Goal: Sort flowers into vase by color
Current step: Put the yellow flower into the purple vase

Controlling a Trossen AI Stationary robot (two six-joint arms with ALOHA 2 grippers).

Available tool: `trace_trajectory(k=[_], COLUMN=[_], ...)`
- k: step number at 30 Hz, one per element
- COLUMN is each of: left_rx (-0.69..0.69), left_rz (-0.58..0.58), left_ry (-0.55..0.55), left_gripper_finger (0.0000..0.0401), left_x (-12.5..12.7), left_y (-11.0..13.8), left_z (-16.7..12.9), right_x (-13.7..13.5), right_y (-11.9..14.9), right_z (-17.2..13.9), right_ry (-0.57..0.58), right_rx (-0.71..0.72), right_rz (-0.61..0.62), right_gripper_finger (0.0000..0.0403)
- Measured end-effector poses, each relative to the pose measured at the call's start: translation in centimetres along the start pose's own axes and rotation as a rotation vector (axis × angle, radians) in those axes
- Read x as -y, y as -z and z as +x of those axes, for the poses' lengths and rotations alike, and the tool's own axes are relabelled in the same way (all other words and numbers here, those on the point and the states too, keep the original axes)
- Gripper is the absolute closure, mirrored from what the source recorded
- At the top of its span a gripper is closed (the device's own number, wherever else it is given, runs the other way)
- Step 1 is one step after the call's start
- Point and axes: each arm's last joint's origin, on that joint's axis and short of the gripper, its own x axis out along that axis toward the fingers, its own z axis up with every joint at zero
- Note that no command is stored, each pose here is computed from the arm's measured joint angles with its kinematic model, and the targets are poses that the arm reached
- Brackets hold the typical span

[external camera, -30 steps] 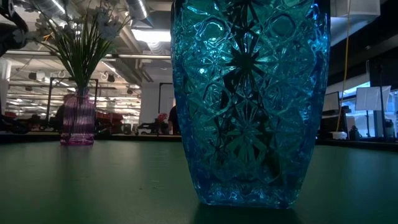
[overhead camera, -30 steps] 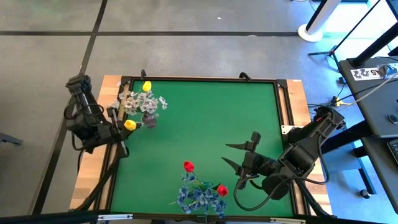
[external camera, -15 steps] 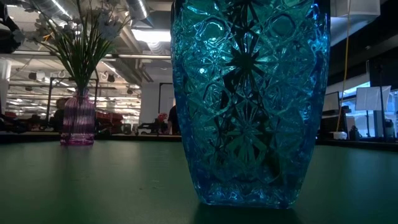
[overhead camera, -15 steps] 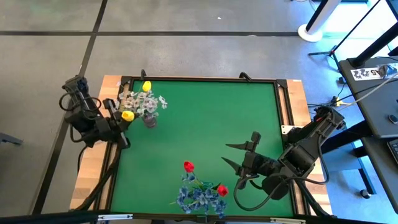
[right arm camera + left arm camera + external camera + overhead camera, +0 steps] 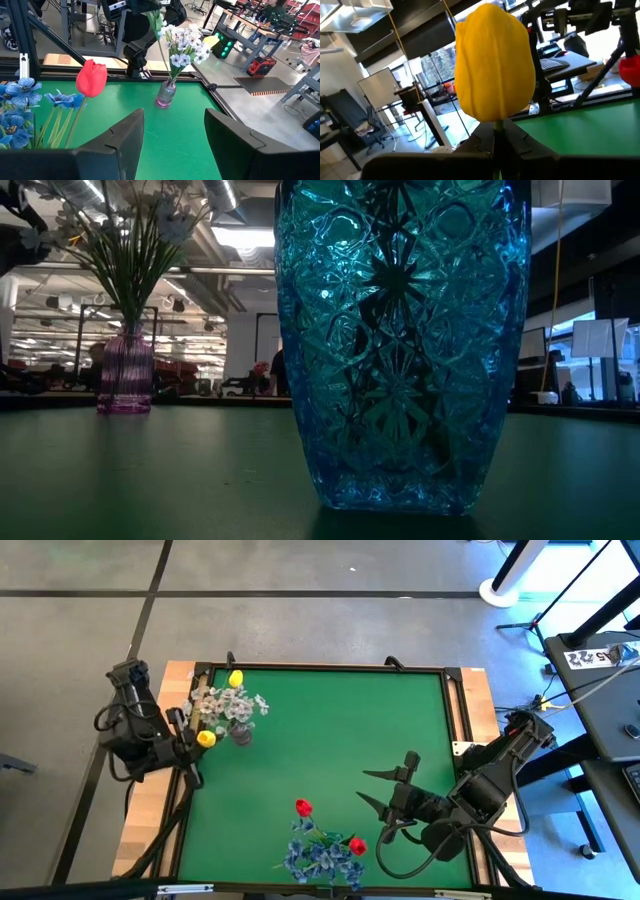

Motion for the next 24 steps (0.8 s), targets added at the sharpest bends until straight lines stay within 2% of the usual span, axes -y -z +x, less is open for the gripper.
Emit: trace_trajectory(k=[9, 18, 24], left_rx=[-0.025, -0.037, -0.055], left_rz=[-0.011, 0.005, -0.028], left_ry=[-0.041, -0.057, -0.100], left_gripper_finger=[0.0400, 0.0400, 0.0400], left_x=[-0.6, -1.2, -1.5], left_y=[-0.2, 0.0, 0.2], left_z=[0.3, 0.4, 0.7], right_x=[0.0, 0.5, 1.0], right_y=[0.0, -0.1, -0.2], right_z=[0.0, 1.0, 1.8], right_ry=[0.001, -0.007, -0.006], right_rx=[0.000, -0.024, -0.040], right_rz=[-0.001, 0.007, 0.017], right_gripper_finger=[0.0194, 0.0194, 0.0194])
